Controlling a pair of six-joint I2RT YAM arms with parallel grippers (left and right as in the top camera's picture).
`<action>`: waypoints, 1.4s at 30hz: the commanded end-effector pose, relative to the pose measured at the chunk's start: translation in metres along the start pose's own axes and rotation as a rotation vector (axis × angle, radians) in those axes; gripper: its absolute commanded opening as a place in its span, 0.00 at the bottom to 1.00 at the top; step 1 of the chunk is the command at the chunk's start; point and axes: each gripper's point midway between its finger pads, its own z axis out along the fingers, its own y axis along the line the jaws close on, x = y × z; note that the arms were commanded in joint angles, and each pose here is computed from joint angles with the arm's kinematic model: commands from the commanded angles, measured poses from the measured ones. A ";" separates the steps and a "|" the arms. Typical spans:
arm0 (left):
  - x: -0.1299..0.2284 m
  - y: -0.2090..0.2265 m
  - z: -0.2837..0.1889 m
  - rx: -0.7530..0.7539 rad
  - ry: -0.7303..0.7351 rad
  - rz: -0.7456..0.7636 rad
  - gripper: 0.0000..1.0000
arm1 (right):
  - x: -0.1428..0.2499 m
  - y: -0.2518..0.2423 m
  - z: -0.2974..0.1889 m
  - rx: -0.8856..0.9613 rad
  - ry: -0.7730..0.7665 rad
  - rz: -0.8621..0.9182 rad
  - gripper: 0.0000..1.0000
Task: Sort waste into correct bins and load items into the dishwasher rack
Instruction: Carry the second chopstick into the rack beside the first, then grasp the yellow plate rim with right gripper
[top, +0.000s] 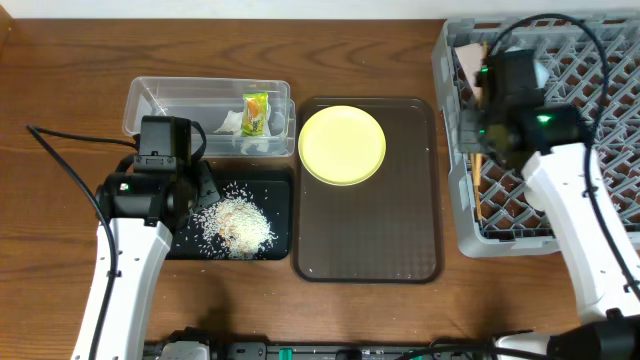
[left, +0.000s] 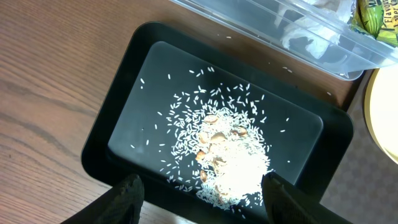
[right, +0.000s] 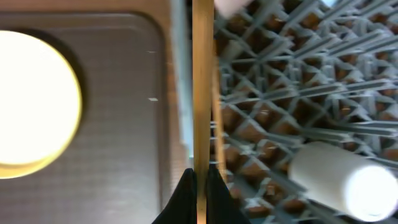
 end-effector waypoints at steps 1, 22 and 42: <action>-0.002 0.003 0.000 -0.011 -0.006 -0.013 0.64 | 0.018 -0.020 0.026 0.035 0.096 -0.104 0.01; -0.002 0.003 0.000 -0.011 -0.006 -0.014 0.64 | -0.007 0.078 0.045 -0.233 0.012 -0.026 0.37; -0.002 0.003 0.000 -0.012 -0.006 -0.013 0.64 | 0.072 0.153 0.164 -0.130 0.252 0.105 0.26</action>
